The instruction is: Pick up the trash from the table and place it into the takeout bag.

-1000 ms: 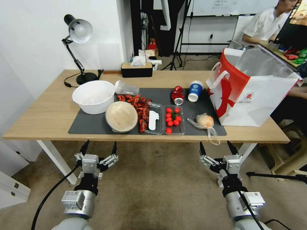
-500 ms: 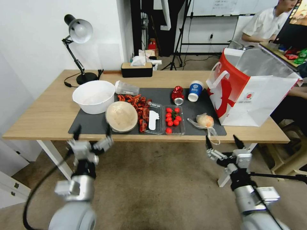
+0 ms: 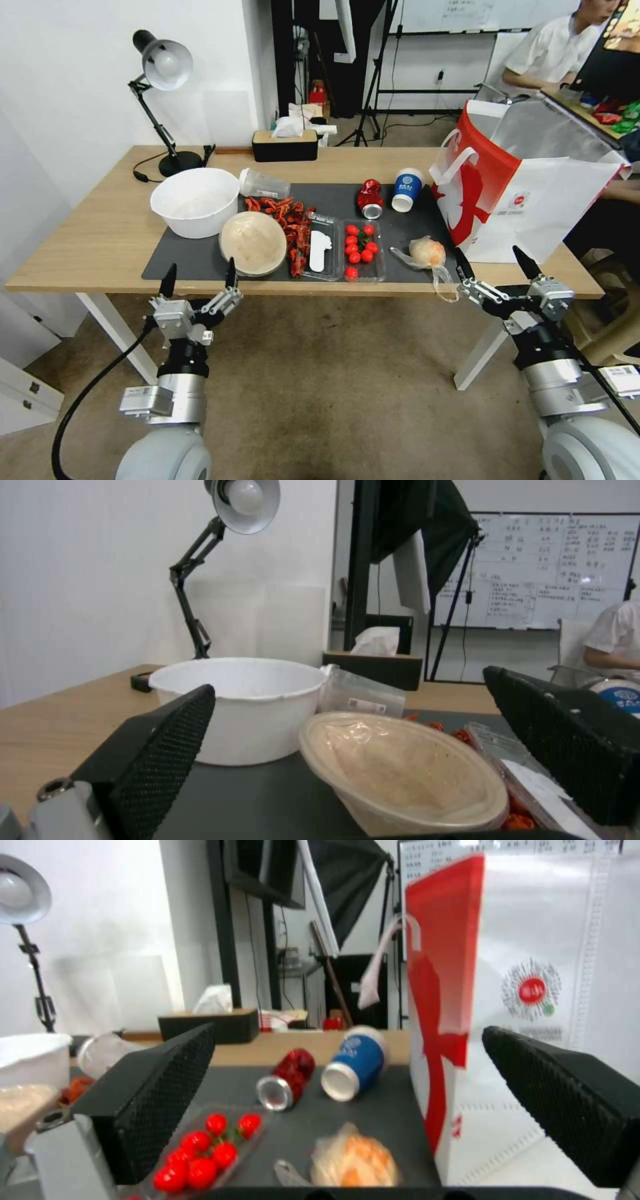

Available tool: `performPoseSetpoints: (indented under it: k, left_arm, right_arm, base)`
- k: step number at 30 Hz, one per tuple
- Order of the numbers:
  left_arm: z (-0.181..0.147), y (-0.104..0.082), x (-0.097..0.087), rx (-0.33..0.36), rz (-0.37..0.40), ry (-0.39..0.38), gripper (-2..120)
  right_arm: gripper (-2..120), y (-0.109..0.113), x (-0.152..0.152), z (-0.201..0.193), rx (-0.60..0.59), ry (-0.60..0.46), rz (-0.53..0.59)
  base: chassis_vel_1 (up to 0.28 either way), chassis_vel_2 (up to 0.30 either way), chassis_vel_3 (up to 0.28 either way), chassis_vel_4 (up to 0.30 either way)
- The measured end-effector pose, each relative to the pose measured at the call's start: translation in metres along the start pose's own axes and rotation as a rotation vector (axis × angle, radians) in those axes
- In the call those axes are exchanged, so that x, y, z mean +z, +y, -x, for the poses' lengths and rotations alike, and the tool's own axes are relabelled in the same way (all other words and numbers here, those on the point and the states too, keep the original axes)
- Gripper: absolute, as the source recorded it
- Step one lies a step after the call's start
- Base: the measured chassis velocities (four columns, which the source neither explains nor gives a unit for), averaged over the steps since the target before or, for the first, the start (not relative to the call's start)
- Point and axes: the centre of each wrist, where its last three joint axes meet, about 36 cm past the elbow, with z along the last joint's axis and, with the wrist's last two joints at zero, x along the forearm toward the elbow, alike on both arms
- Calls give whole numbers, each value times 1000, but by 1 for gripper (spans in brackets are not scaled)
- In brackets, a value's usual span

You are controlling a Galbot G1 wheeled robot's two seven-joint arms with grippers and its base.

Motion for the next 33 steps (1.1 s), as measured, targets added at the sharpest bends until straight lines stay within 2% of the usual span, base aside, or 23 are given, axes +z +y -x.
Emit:
performPoseSetpoints:
  k: [2, 4, 7, 19, 33]
  left_arm:
    - [-1, 1, 0, 1, 3, 1, 100]
    - [-2, 4, 0, 2, 10, 1, 100]
    - [-3, 6, 0, 2, 9, 3, 100]
    - [-8, 13, 6, 7, 14, 11, 100]
    - [-15, 11, 9, 7, 6, 30, 100]
  right_arm:
    - [100, -5, 7, -1, 6, 15, 2]
    - [100, -19, 29, -4, 35, 73, 12]
    - [100, -20, 33, -5, 43, 80, 16]
    - [100, -16, 34, -6, 47, 85, 21]
    - [100, -12, 33, -6, 37, 97, 21]
  base:
    - [0, 0, 0, 0]
    - [0, 0, 0, 0]
    - [0, 0, 0, 0]
    - [0, 0, 0, 0]
    - [0, 0, 0, 0]
